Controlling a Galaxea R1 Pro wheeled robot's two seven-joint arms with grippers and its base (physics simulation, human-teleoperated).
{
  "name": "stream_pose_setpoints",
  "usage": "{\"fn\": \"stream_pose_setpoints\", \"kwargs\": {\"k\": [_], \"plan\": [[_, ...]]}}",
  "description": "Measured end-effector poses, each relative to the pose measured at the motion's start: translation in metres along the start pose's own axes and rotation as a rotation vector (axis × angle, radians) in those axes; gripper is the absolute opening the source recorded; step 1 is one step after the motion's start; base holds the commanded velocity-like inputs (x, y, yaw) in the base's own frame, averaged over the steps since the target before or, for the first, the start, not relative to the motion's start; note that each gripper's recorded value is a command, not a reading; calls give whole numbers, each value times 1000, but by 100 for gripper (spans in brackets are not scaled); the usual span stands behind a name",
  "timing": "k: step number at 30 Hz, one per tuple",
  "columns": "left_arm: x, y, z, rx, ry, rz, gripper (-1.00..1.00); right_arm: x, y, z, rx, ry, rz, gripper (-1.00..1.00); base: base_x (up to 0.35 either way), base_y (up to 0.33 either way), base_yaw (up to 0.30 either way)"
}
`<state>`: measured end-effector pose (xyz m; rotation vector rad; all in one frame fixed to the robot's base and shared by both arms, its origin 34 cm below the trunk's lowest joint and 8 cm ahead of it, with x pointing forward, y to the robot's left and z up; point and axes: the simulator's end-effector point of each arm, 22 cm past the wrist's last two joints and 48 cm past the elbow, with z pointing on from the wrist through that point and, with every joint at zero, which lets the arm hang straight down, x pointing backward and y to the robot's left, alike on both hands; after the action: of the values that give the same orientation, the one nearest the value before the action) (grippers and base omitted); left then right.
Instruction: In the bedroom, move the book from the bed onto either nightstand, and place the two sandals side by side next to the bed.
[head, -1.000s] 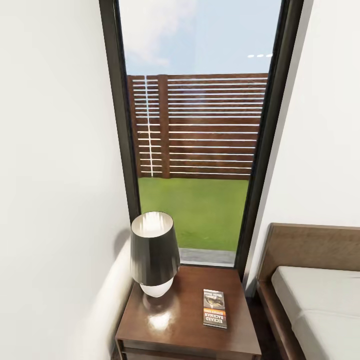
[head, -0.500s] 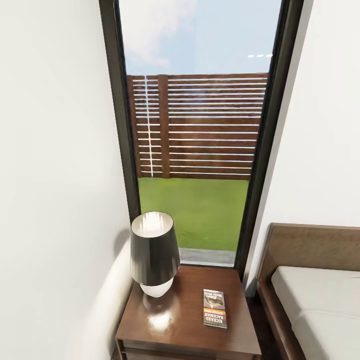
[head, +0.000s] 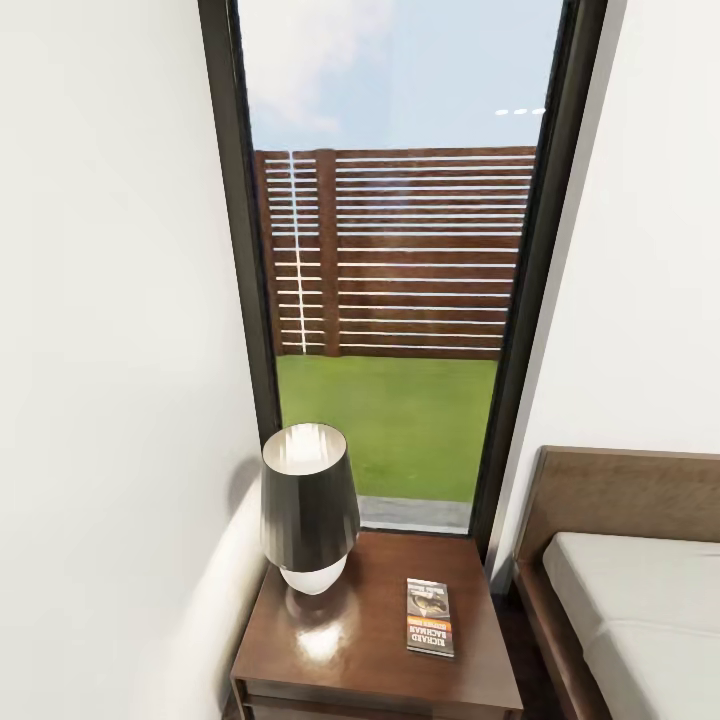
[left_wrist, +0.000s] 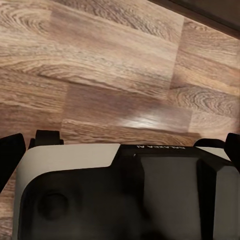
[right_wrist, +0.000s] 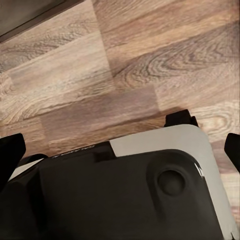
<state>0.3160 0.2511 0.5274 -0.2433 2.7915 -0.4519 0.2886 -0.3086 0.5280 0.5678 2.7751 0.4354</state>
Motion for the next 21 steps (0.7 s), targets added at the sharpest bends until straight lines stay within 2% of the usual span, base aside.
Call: {"fn": "stream_pose_setpoints", "kwargs": {"k": [8, 21], "plan": [[1, 0, 0, -1, 4, -2, 100, 10, 16, 6, -21, 14, 1, 100, 0, 0, 0], [1, 9, -3, -14, 8, -5, 100, 13, 21, 7, -27, 22, 1, 100, 0, 0, 0]]}}
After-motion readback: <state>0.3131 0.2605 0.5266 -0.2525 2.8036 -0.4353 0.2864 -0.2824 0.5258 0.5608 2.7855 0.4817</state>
